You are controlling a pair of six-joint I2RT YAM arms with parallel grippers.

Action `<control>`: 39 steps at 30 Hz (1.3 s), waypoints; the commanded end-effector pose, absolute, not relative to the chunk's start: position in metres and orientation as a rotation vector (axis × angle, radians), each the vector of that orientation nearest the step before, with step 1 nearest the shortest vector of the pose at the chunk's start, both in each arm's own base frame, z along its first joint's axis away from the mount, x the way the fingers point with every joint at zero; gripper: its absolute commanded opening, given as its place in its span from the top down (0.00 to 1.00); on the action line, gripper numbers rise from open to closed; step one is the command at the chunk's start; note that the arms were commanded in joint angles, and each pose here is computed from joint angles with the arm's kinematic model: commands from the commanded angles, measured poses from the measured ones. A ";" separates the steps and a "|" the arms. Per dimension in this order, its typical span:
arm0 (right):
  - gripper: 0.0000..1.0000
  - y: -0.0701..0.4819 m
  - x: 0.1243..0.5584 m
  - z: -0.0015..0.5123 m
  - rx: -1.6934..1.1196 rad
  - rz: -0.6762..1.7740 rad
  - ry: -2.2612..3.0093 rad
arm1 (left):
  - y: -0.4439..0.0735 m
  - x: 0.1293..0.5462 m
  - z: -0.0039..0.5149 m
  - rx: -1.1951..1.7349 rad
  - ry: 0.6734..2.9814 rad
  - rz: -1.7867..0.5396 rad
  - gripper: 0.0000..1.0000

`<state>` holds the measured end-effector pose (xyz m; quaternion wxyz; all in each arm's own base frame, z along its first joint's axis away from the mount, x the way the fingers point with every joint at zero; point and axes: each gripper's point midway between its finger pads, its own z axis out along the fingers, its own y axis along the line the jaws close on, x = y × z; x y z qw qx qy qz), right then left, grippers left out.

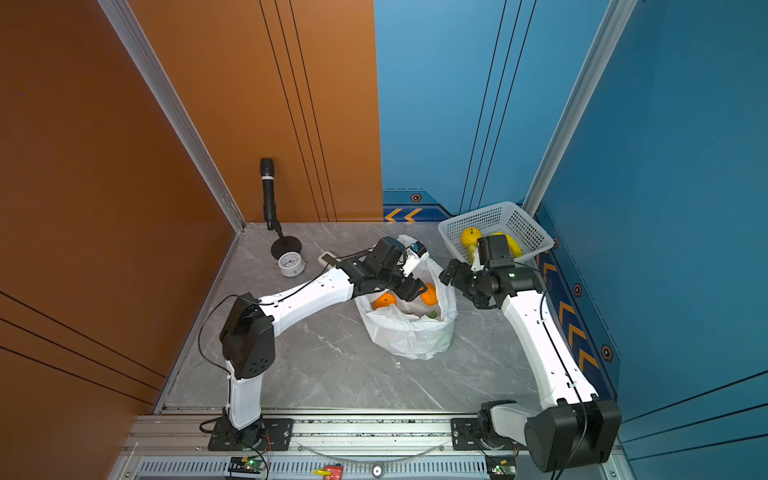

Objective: Untie the knot of the plastic bag and take out the fruit
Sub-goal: 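Return the right gripper toward the bag while the left gripper reaches inside, then grasp an orange inside the bag with the left gripper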

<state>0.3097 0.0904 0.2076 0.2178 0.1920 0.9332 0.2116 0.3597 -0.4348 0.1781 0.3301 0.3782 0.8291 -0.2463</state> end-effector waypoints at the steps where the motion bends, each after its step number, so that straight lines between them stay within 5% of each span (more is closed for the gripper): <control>1: 0.11 0.081 0.309 0.172 0.583 0.413 2.643 | -0.444 0.369 0.173 0.968 2.177 -0.646 0.32; 10: 0.30 0.072 0.285 0.123 0.537 0.271 2.790 | -0.454 0.389 0.132 0.962 2.206 -0.526 0.30; 27: 0.28 0.072 0.278 0.122 0.535 0.264 2.782 | -0.480 0.402 0.082 0.964 2.264 -0.567 0.09; 31: 0.28 0.073 0.282 0.126 0.534 0.271 2.776 | -0.481 0.403 0.072 0.943 2.292 -0.574 0.13; 39: 0.27 0.074 0.289 0.135 0.533 0.276 2.748 | -0.479 0.397 0.080 0.945 2.297 -0.599 0.36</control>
